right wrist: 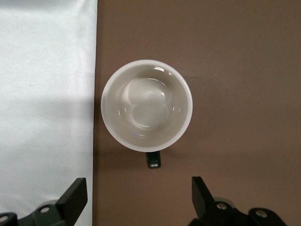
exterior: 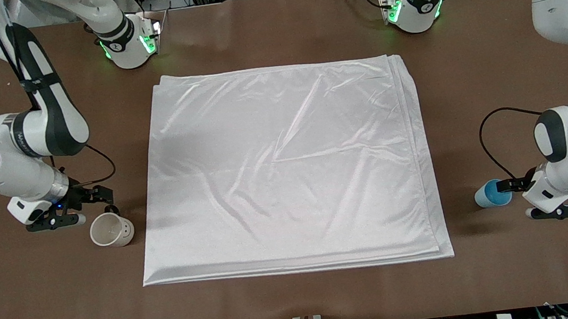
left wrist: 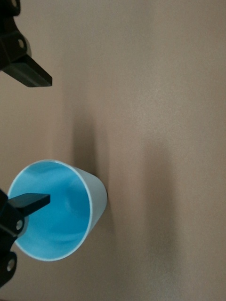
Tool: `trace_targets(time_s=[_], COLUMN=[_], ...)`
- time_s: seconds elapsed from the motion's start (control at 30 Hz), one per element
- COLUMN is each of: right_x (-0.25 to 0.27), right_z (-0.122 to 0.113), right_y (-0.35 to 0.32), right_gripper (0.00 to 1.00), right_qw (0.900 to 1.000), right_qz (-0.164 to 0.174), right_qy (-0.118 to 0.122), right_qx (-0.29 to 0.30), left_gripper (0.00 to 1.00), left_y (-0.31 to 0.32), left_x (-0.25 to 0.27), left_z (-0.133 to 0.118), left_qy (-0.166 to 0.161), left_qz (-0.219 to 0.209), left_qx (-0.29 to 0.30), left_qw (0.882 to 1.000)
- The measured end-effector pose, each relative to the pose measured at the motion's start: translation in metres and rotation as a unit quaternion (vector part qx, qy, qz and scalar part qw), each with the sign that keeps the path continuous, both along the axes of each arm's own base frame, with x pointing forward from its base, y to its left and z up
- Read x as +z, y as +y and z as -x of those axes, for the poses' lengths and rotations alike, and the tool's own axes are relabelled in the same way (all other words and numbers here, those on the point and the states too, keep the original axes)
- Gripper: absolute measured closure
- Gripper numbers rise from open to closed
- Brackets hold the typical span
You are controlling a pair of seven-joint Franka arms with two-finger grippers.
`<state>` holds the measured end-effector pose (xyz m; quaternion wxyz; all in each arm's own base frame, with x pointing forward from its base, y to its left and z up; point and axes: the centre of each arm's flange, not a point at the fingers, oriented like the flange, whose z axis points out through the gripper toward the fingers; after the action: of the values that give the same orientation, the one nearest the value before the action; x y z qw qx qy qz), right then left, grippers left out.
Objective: Place blue cup into white mug on cloth
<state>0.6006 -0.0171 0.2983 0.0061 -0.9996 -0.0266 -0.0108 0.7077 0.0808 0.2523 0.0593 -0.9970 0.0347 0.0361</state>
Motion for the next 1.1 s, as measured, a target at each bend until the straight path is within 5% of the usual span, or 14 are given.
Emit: trace_targets(time_s=[0.3,0.67,0.87,1.0,1.1], right_x=[-0.025,-0.052,-0.061,-0.06,-0.061], right_z=[0.005,0.004,0.004,0.003,0.002], right_y=[0.0,-0.001,-0.002,-0.002,-0.002], right_gripper=[0.04,0.05,0.15,0.19,0.35], right_qw=[1.0,1.0,1.0,1.0,1.0], right_qz=[0.001,0.004,0.004,0.005,0.005], right_qy=[0.0,-0.012,-0.013,-0.016,-0.021], right_qx=[-0.001,0.0,0.001,0.001,0.001], left_gripper=[0.03,0.57,0.87,0.94,0.95], left_y=[-0.001,-0.005,-0.004,-0.005,-0.001], left_x=[-0.014,-0.02,-0.02,-0.014,-0.011], left_z=[-0.002,-0.003,-0.003,-0.006,-0.007], left_qy=[-0.007,-0.011,-0.011,-0.017,-0.021], left_qz=[0.0,0.018,0.019,0.022,0.022], left_qx=[-0.002,0.033,0.034,0.031,0.029], left_qw=[1.0,0.999,0.999,0.999,0.999])
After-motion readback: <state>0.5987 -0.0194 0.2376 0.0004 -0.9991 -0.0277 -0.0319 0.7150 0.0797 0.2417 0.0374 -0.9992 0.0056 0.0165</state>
